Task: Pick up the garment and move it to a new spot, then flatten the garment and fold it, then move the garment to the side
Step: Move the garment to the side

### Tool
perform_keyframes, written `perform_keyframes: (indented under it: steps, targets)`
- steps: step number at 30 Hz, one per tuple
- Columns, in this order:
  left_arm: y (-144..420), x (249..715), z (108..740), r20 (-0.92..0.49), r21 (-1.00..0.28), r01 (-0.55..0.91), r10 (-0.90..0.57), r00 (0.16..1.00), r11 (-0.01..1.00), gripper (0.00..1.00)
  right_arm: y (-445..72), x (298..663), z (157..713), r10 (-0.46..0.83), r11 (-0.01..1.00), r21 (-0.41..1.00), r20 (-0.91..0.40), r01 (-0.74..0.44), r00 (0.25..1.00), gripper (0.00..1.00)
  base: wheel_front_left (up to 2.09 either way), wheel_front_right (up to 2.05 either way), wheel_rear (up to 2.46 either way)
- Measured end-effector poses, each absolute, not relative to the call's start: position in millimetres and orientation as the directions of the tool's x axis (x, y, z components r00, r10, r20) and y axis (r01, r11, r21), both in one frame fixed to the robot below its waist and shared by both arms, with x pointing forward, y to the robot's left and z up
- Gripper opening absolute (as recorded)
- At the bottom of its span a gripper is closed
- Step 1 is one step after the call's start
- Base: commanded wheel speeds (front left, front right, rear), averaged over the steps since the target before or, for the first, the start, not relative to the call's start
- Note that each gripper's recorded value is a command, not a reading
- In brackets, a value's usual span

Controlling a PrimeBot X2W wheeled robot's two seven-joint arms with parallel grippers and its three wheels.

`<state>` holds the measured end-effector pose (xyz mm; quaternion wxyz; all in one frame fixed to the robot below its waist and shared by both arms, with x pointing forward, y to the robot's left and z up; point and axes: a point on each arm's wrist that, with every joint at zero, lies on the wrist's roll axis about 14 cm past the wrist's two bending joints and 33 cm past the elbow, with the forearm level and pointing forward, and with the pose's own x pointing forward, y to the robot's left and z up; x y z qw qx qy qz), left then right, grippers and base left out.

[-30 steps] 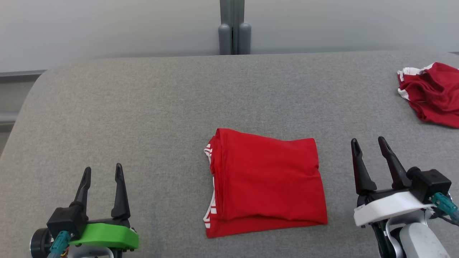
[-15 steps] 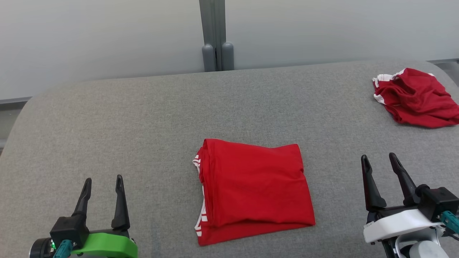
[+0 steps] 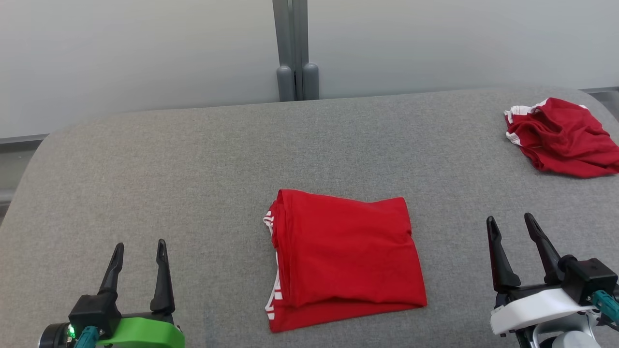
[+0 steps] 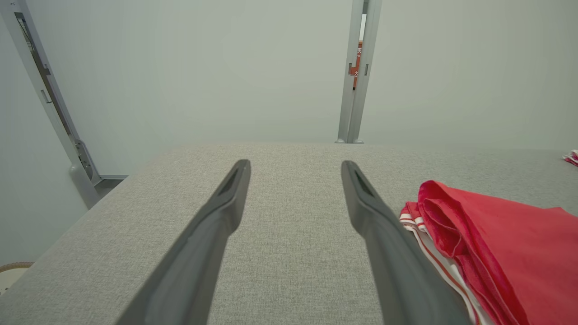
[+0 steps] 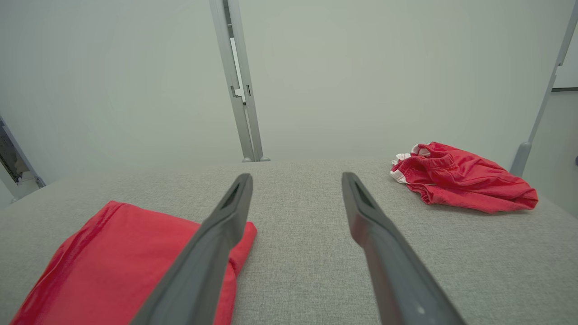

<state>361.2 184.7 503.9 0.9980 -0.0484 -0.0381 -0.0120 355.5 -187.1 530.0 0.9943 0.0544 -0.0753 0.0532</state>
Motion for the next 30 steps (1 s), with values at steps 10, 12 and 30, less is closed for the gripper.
perform_keyframes:
  steps: [10, 12, 30]
  targets:
    - [186, 360, 500, 0.067, -0.097, 0.025, -0.018, 0.998, 0.995, 1.0, -186, 356, 526, 0.099, 0.988, 0.101, 0.143, -0.114, 0.985, 1.0, 0.0, 0.0, 0.0]
    - [186, 360, 500, 0.066, -0.097, 0.024, -0.018, 0.998, 0.995, 1.0, -186, 356, 525, 0.1, 0.988, 0.101, 0.14, -0.114, 0.985, 1.0, 0.0, 0.0, 0.0]
    - [185, 360, 501, 0.069, -0.095, 0.027, -0.02, 0.997, 0.995, 1.0, -184, 355, 519, 0.103, 0.988, 0.102, 0.122, -0.115, 0.987, 1.0, 0.0, 0.0, 0.0]
